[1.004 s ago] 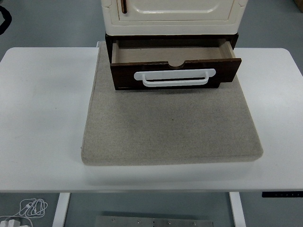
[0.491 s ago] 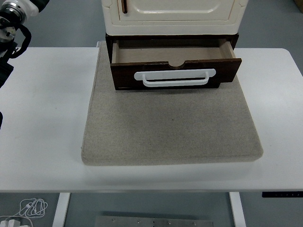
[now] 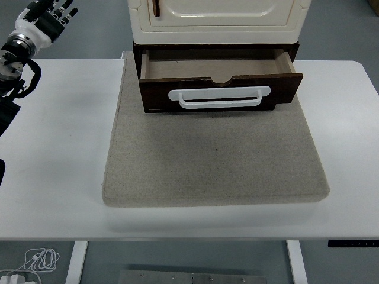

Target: Open the drawer under the combination cabinet

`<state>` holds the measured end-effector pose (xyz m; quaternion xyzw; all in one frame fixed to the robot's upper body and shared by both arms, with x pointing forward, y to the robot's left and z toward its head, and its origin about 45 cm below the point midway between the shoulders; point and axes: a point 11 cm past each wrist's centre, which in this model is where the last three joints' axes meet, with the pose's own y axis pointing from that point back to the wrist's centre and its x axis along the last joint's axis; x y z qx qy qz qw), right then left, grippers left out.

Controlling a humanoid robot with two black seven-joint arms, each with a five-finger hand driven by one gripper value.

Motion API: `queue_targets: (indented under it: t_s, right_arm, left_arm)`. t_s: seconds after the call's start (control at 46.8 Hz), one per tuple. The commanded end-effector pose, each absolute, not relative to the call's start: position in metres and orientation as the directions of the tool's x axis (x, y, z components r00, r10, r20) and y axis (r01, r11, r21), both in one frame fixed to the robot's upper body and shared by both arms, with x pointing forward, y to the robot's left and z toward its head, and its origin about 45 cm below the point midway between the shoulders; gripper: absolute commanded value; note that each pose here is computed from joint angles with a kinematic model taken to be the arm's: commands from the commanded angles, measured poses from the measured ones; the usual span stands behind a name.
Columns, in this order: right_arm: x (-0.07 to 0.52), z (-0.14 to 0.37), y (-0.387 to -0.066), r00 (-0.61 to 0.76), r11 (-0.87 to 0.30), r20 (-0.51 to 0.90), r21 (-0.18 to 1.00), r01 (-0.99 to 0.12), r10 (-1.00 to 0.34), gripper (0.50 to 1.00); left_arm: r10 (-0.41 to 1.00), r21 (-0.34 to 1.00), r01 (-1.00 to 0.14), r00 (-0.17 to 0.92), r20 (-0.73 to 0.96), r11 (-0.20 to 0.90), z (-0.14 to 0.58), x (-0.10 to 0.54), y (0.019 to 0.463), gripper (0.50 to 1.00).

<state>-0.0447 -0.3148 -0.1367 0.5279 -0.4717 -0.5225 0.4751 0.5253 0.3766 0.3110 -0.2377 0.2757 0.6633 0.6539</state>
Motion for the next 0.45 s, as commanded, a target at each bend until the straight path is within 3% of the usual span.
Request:
queue_targets:
  t_s: [0.0, 0.427]
  right_arm:
    - [-0.045, -0.137, -0.314, 0.009, -0.105, -0.105, 0.995, -0.002, -0.994, 0.926]
    - [-0.046, -0.137, -0.314, 0.009, -0.105, -0.105, 0.995, 0.001, -0.994, 0.926]
  left_arm:
    - [0.733, 0.052, -0.999, -0.025, -0.680, 0.014, 0.309, 0.525, 0.373, 1.000]
    - [0.699, 0.054, -0.998, -0.017, -0.715, 0.031, 0.290, 0.531, 0.335, 1.000]
